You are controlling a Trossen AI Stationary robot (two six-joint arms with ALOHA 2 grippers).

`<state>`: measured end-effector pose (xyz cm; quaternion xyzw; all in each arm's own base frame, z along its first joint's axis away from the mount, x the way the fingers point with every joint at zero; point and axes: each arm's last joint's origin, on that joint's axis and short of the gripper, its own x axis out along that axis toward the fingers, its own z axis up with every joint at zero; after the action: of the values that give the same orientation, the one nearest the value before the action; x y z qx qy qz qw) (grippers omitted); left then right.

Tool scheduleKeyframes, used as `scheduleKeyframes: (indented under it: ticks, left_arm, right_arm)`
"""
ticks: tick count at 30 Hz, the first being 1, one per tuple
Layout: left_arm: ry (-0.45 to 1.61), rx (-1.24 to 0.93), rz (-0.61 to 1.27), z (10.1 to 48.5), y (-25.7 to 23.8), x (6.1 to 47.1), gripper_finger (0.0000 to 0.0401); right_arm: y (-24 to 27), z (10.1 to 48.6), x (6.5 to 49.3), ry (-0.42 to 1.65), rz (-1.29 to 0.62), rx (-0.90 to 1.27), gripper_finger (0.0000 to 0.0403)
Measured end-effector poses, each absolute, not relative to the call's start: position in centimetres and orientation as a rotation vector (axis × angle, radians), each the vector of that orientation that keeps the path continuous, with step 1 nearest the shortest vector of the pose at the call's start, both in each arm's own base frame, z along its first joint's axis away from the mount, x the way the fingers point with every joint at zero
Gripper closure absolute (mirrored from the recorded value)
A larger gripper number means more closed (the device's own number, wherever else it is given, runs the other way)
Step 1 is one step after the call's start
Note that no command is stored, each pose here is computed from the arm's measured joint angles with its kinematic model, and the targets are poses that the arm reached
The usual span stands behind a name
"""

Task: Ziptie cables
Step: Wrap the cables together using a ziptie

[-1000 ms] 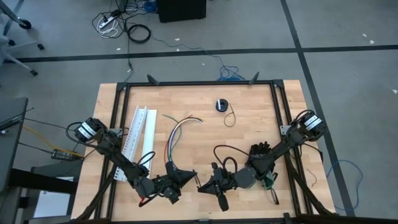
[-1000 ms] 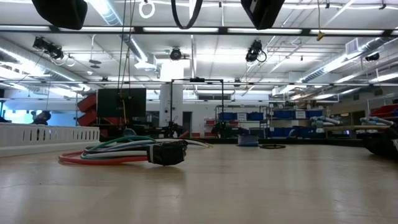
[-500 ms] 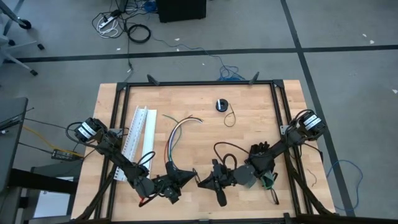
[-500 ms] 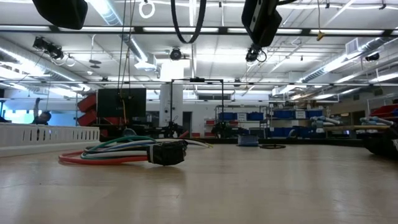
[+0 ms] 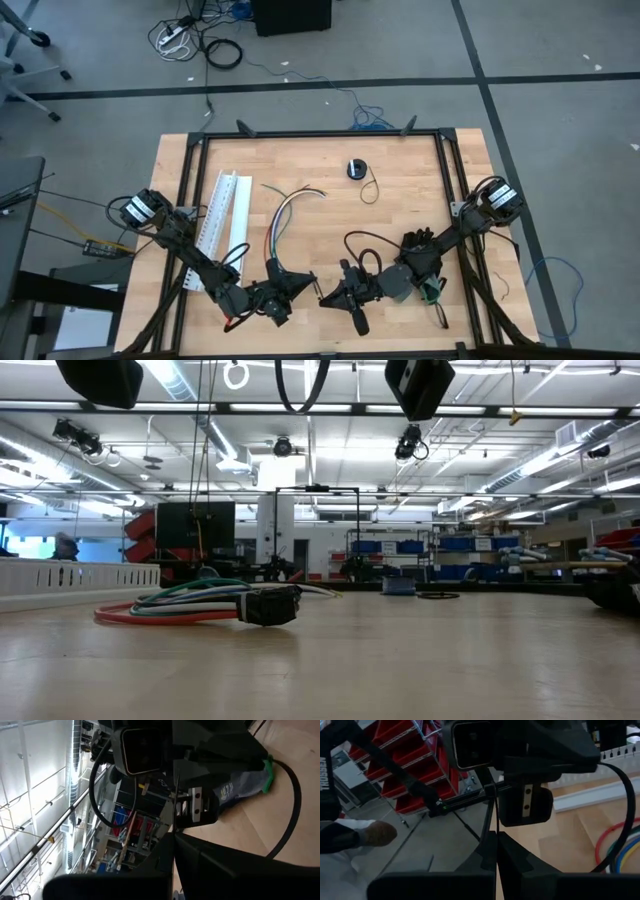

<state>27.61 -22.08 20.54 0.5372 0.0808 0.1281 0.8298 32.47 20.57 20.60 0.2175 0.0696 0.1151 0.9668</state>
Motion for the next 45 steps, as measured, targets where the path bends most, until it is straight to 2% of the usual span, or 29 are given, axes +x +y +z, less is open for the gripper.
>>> scheduleKeyframes:
  ticks: [24, 45]
  left_arm:
    - [0.186, 1.153, 0.265, 20.33, -21.92, 27.74, 0.0401]
    - [0.186, 1.152, 0.266, 20.33, -21.93, 27.73, 0.0401]
  right_arm:
    - [19.96, 20.62, 32.90, 0.146, 0.253, 0.448, 0.0403]
    - [19.74, 20.40, 32.93, 0.151, 0.180, 0.454, 0.0403]
